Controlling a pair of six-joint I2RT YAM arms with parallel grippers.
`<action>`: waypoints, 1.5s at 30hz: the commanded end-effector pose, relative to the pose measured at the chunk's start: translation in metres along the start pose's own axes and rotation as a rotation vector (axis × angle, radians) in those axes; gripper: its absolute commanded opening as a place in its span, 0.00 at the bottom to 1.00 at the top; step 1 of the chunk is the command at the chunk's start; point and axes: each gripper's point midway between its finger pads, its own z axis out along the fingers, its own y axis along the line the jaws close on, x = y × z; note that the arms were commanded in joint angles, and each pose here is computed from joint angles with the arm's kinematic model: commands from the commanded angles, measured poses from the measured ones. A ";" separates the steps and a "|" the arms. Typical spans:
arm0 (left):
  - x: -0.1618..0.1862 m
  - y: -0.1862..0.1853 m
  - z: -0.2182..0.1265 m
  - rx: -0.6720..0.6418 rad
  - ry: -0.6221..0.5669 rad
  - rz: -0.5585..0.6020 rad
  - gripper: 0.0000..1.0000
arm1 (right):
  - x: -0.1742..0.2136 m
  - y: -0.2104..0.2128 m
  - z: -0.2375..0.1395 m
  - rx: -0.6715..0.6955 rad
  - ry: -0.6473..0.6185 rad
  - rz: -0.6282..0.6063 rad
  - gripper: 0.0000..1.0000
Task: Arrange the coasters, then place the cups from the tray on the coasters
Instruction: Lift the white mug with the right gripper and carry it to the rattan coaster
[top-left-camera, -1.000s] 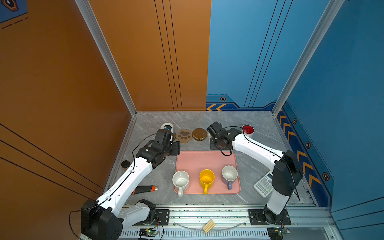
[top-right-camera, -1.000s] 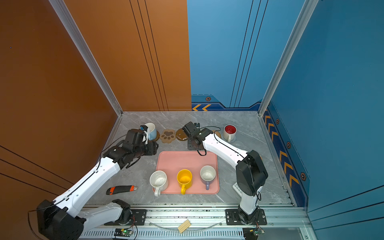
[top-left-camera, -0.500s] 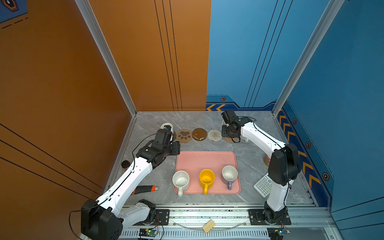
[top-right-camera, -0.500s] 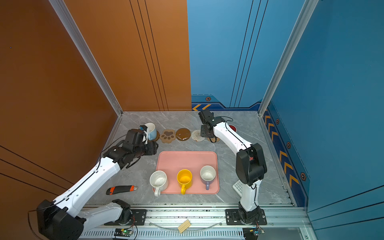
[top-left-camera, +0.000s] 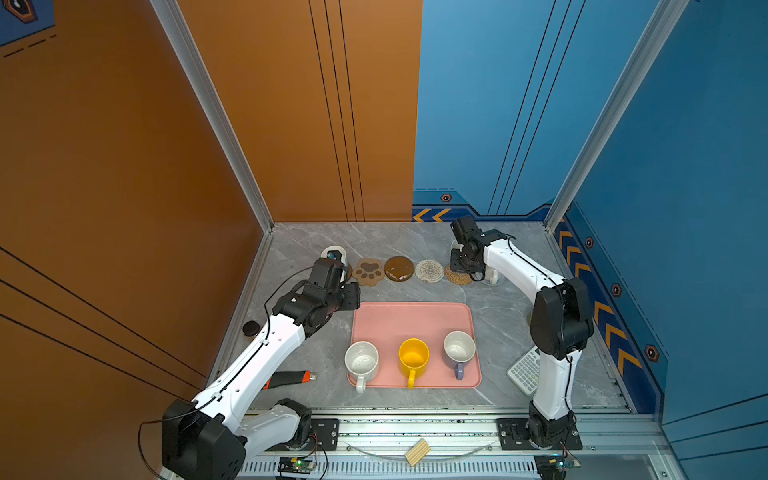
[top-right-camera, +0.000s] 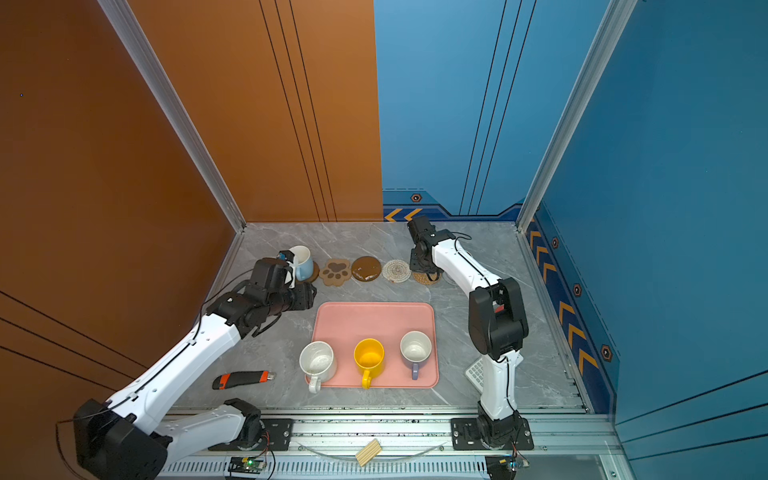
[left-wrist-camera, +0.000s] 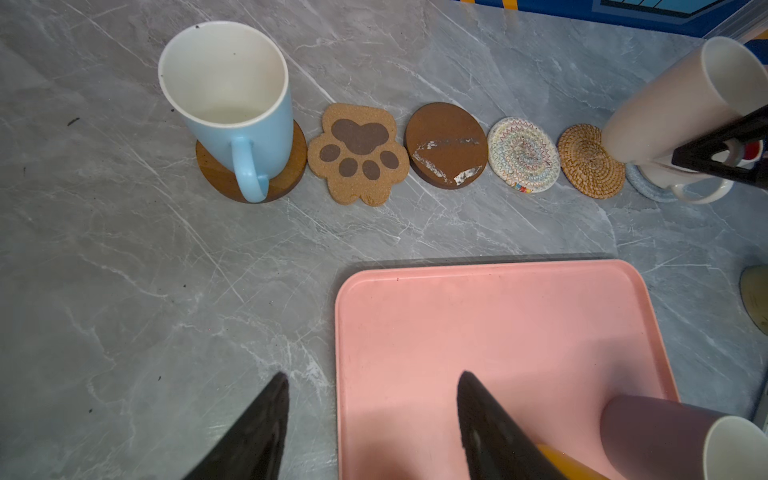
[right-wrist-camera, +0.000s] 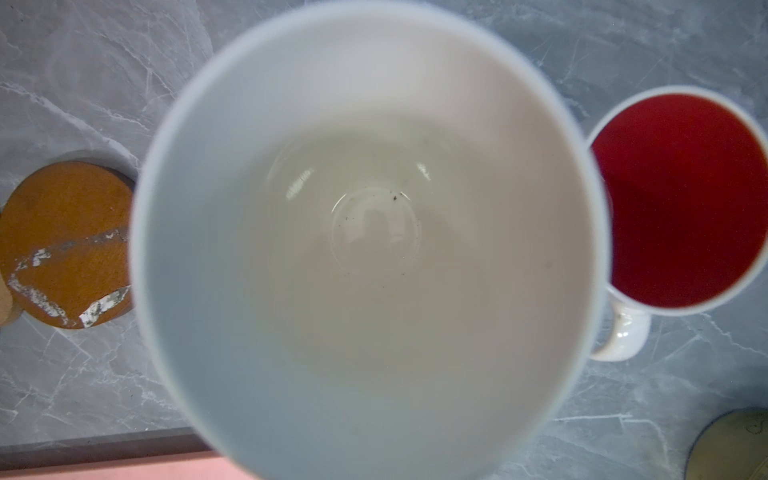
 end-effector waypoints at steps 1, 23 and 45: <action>-0.007 -0.001 -0.002 -0.006 -0.013 -0.015 0.66 | -0.010 0.003 0.002 -0.013 -0.019 -0.012 0.00; -0.003 0.000 -0.002 -0.010 0.000 -0.027 0.66 | -0.004 -0.007 0.025 0.022 0.010 0.000 0.00; -0.002 0.000 -0.001 -0.011 0.006 -0.026 0.66 | -0.003 -0.010 0.032 0.016 0.020 0.015 0.00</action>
